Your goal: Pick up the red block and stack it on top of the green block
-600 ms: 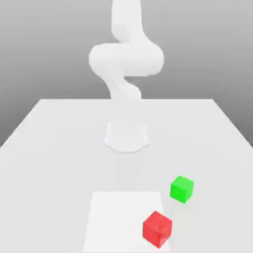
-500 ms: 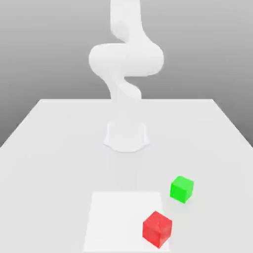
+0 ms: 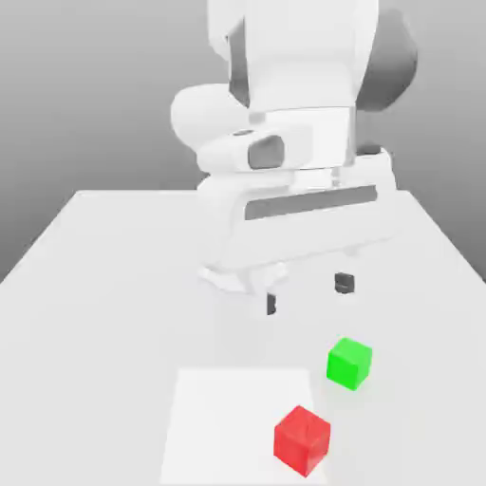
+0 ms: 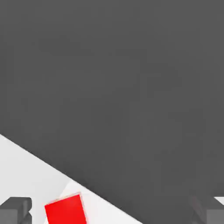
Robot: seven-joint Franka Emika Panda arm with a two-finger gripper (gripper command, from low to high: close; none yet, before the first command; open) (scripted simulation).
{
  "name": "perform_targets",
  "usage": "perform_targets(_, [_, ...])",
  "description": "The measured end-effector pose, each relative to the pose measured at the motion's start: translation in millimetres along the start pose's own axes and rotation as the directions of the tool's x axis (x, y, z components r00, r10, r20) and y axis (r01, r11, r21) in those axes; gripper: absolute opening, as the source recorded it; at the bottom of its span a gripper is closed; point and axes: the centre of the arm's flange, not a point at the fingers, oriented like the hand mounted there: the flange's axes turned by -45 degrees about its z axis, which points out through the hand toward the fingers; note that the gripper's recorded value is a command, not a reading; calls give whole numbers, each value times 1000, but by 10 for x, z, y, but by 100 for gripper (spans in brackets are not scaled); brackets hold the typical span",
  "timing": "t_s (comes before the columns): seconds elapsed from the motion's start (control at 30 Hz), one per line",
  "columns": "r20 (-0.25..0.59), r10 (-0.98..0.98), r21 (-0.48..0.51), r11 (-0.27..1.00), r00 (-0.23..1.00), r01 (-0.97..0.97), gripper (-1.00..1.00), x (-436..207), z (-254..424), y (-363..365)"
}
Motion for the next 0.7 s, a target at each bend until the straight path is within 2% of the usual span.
perform_targets(0.17, [124,-158,80,986,980,149,0,-251,908,-257])
perform_targets(0.33, [153,-199,105,977,968,185,0,-412,1582,-355])
perform_targets(0.37, [153,-200,105,977,968,185,-100,-440,1702,-368])
perform_targets(0.57, [155,-200,106,977,968,185,-100,-456,1763,-376])
perform_targets(0.7, [155,-201,106,977,967,186,-100,-391,1444,-348])
